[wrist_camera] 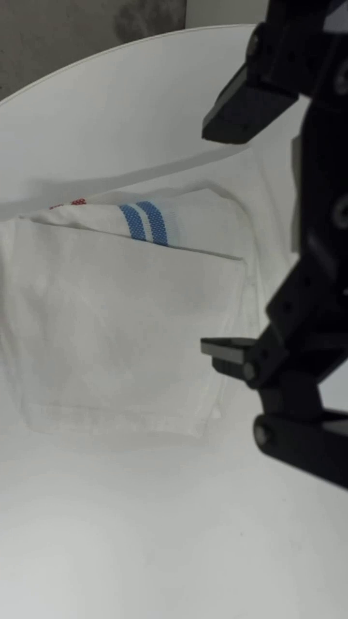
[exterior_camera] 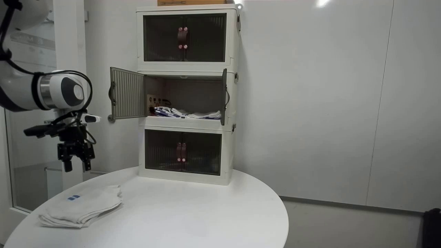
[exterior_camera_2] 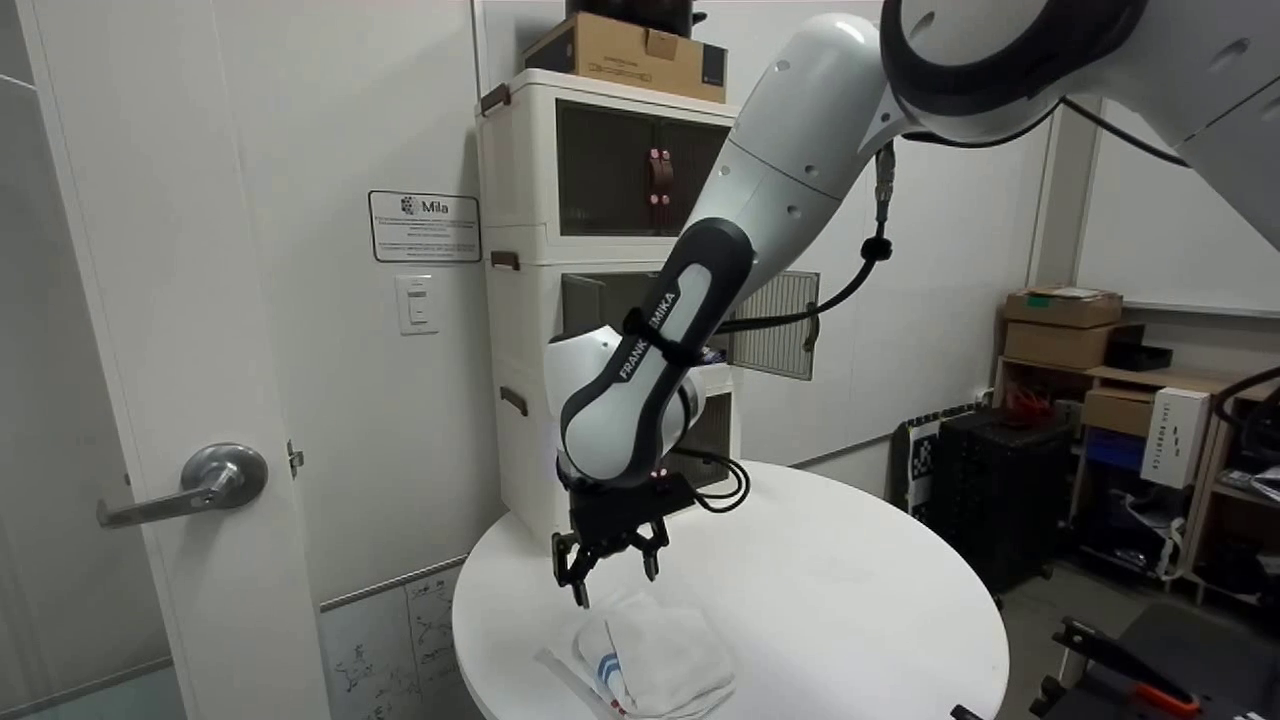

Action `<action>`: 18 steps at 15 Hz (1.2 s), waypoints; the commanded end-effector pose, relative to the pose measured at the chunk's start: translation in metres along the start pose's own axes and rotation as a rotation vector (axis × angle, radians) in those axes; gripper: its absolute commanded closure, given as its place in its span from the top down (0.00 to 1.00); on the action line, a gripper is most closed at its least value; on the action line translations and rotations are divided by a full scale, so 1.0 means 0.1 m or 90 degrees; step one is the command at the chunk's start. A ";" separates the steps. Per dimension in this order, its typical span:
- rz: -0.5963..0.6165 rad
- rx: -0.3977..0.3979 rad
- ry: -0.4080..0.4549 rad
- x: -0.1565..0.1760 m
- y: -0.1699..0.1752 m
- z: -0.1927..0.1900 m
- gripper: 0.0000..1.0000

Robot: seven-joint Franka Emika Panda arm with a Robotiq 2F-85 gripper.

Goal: Put one towel in the middle cabinet, then close the right and left doors of the cabinet, respectively

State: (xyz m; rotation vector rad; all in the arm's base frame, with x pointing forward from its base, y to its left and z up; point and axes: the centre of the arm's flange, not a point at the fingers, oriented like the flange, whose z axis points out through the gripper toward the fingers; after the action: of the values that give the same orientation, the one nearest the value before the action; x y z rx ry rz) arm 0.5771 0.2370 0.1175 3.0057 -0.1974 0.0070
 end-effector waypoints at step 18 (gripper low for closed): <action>-0.037 0.054 -0.055 -0.08 0.09 1.12 0.59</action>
State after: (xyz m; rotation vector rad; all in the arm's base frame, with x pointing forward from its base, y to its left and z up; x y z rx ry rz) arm 0.5595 0.2122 0.0110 3.0766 -0.1446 -0.1345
